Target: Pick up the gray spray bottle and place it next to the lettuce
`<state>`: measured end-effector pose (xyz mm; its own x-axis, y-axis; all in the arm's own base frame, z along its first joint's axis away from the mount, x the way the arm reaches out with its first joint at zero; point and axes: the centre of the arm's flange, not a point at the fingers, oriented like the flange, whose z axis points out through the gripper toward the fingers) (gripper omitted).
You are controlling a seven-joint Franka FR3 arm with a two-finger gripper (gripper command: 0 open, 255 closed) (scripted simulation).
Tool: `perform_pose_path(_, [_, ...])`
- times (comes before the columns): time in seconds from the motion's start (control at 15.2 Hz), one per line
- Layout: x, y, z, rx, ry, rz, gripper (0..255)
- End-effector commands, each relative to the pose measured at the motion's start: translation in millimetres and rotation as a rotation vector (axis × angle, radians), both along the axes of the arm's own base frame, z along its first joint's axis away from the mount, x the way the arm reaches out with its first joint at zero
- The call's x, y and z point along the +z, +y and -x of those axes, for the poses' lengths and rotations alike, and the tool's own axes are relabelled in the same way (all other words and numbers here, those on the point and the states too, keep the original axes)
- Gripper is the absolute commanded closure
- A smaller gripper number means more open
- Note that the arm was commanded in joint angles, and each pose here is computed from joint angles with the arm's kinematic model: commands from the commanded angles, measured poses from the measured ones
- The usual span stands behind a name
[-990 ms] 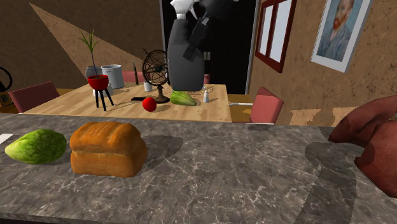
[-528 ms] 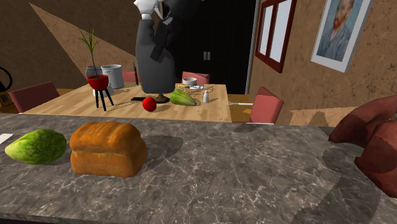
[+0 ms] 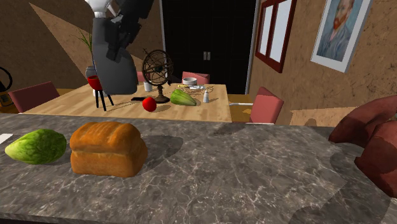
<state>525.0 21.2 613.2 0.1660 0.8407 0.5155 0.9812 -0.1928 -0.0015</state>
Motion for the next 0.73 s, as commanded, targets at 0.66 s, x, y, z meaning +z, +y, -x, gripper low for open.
perform_pose_path(0.66, [-1,156,13,-0.002,-0.001,0.000,255])
